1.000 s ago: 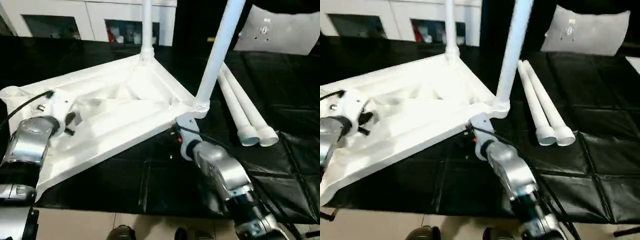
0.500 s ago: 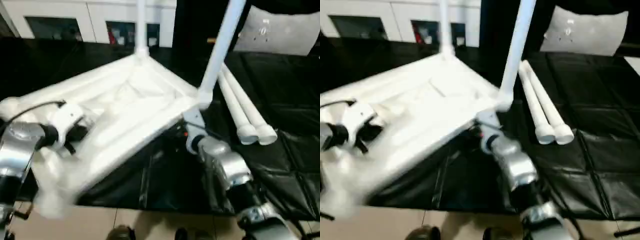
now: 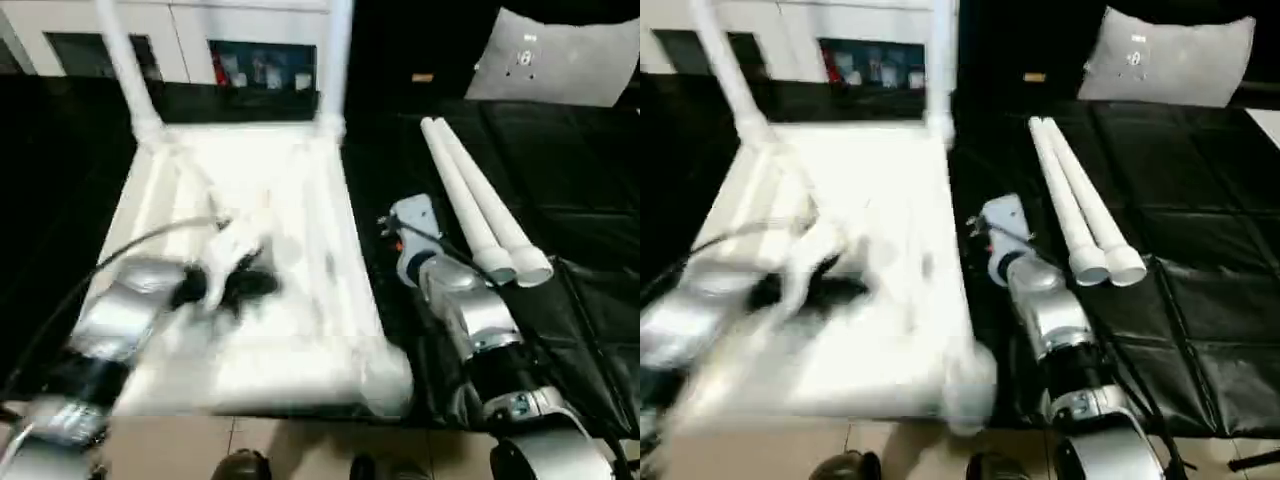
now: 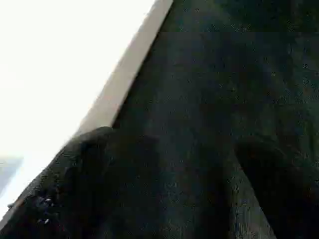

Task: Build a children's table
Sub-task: Rotate table base

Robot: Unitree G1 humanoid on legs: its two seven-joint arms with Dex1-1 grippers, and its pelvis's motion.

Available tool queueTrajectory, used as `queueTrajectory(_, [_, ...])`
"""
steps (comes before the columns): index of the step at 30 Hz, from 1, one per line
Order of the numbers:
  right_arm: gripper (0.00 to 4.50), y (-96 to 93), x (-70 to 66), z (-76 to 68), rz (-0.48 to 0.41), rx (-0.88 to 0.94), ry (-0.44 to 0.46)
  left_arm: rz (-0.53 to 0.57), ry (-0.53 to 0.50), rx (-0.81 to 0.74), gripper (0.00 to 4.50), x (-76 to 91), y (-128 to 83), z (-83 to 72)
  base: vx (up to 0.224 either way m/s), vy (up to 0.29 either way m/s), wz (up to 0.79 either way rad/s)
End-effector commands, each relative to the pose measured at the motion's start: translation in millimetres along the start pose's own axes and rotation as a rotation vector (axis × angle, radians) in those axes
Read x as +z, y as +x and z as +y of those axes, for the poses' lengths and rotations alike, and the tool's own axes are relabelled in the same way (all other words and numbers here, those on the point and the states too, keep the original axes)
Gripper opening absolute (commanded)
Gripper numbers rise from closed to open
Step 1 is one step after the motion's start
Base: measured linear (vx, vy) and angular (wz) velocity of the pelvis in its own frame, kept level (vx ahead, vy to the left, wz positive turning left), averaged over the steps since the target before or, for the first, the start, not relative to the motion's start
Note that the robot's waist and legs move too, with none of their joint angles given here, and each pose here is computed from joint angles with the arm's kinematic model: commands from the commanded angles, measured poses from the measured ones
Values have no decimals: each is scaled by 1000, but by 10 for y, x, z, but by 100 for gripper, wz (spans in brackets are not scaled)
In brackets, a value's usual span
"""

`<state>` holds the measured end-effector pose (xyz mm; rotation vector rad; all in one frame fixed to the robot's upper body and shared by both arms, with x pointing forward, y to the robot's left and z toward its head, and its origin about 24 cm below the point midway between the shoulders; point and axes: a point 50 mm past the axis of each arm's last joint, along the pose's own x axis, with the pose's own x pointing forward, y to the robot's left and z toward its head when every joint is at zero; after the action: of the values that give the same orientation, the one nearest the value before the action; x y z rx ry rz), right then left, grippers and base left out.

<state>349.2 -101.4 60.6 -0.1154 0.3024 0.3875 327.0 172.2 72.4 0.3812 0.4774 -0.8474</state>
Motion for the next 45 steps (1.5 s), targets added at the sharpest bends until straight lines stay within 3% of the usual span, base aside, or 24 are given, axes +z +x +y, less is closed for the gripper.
queueTrajectory(1, [450,6,146,99,-62,44,-14,-34,56,127,107,138,39,122,0,0,0])
queueTrajectory(2, [450,6,146,99,-62,44,-14,-34,56,127,107,138,39,122,0,0,0])
queueTrajectory(3, [450,-36,255,17,-105,18,-16,-44,69,241,107,174,57,240,0,0,0])
queueTrajectory(5, [450,-96,359,-62,-146,2,-22,-70,69,328,107,206,68,315,0,0,0])
queueTrajectory(9, [450,-210,472,-137,-202,0,-26,-127,38,353,107,218,72,316,0,0,0])
queueTrajectory(12, [450,-364,516,-155,-228,9,16,-240,-41,327,107,232,-6,228,0,0,0])
queueTrajectory(16, [450,-496,505,-144,-228,14,41,-363,-110,322,144,266,-108,127,0,0,0])
queueTrajectory(18, [450,-619,451,-107,-219,16,36,-464,-195,342,168,305,-217,-10,0,0,0])
queueTrajectory(20, [450,-619,451,-107,-219,16,36,-464,-195,342,181,305,-217,-10,0,0,0])
queueTrajectory(22, [450,-758,369,-22,-229,27,62,-538,-231,400,187,356,-317,-272,-9,0,-15])
queueTrajectory(23, [450,-781,354,-5,-229,31,73,-547,-238,407,200,361,-334,-318,21,9,-56])
queueTrajectory(24, [450,-847,309,48,-231,39,114,-553,-250,465,223,345,-377,-438,21,9,-56])
queueTrajectory(26, [450,-895,288,81,-228,44,143,-552,-259,502,233,329,-411,-508,-39,7,-49])
queueTrajectory(27, [450,-895,288,81,-228,44,143,-552,-259,502,242,329,-411,-508,-63,2,-49])
queueTrajectory(29, [450,-984,145,109,-198,-1,178,-496,-255,691,255,201,-458,-532,27,5,-58])
queueTrajectory(30, [450,-984,145,109,-198,-1,178,-496,-255,691,255,201,-458,-532,52,4,-55])
queueTrajectory(31, [450,-1030,77,114,-189,-24,216,-431,-322,731,260,104,-466,-545,25,-8,-44])
queueTrajectory(35, [450,-1059,74,74,-198,-50,209,-449,-329,709,271,116,-512,-579,-11,17,-49])
queueTrajectory(40, [450,-1063,10,91,-149,-25,225,-397,-324,714,271,76,-539,-636,-1,34,4])
queueTrajectory(42, [450,-1072,-73,150,-102,20,202,-369,-300,761,271,49,-581,-662,7,27,21])
queueTrajectory(45, [450,-1070,-79,201,-113,44,186,-350,-297,777,271,29,-595,-679,3,10,6])
